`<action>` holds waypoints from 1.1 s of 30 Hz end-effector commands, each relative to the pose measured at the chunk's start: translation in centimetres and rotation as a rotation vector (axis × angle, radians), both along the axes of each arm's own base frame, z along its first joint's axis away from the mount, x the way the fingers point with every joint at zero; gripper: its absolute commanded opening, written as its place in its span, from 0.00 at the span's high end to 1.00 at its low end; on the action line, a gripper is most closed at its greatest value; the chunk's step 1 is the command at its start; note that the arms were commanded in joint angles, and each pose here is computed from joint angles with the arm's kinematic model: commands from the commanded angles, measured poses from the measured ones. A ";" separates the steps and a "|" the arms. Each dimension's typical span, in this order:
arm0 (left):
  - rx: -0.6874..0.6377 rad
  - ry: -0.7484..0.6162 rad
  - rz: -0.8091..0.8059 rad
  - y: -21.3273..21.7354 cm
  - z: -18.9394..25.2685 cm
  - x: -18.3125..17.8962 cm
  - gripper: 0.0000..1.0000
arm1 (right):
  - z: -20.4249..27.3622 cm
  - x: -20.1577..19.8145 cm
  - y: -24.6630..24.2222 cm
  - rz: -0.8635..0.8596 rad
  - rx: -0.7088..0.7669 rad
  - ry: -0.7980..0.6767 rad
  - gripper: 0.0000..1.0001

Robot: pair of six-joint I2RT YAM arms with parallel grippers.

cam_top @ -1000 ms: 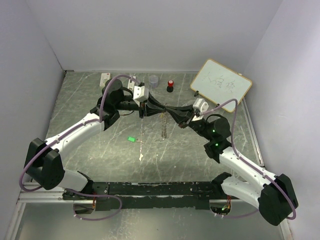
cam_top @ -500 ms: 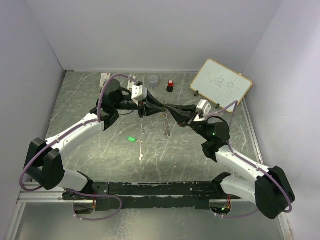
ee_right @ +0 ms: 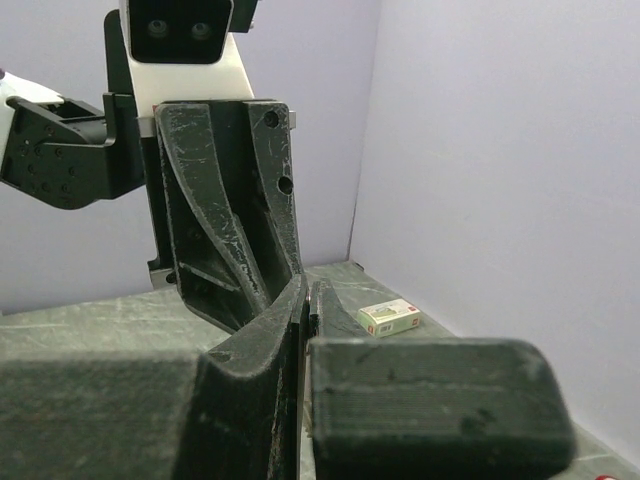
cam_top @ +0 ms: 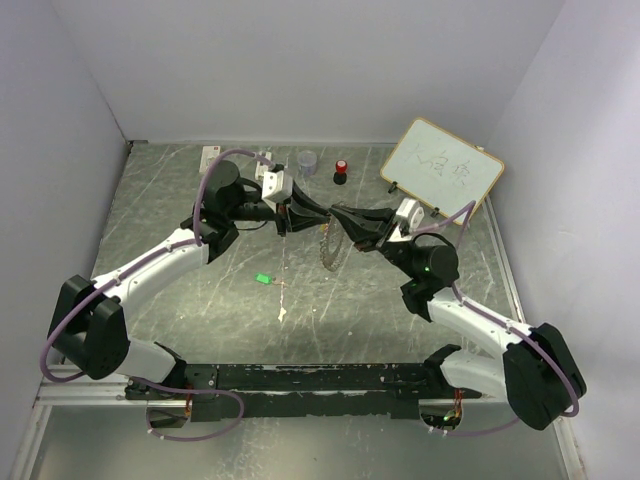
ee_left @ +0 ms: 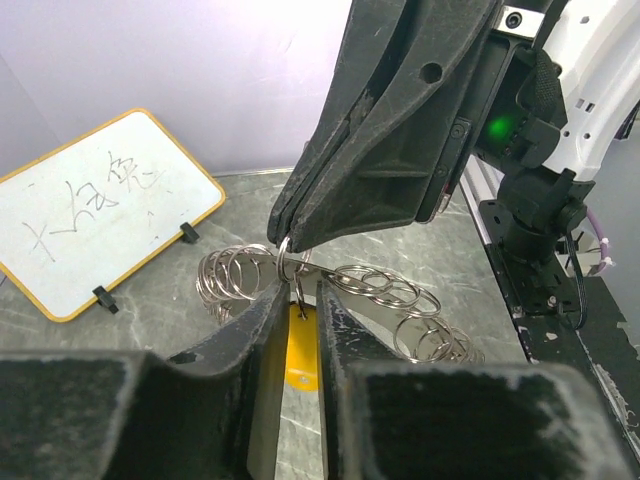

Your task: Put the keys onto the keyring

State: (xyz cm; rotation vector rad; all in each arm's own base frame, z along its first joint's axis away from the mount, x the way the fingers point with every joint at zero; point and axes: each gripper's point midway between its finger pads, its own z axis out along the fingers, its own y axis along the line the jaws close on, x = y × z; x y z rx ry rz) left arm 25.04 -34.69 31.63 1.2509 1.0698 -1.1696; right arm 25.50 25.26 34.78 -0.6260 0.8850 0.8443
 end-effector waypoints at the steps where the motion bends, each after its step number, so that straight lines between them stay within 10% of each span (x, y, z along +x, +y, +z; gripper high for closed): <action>1: -0.004 0.012 -0.012 0.2 -0.2 -0.2 0.76 | 3.8 -0.8 -1.0 -0.013 0.088 -0.120 1.00; 6: -0.014 0.016 -0.007 0.1 0.1 0.0 0.93 | 4.0 -0.9 -1.0 -0.007 0.094 -0.124 1.00; 25: -0.038 -0.001 0.043 0.5 0.9 0.2 0.93 | 3.5 -0.6 -0.8 -0.010 0.051 -0.082 1.00; 33: 0.006 0.003 0.060 0.6 0.8 0.5 0.93 | 3.8 -0.4 -0.8 -0.029 0.001 -0.065 0.70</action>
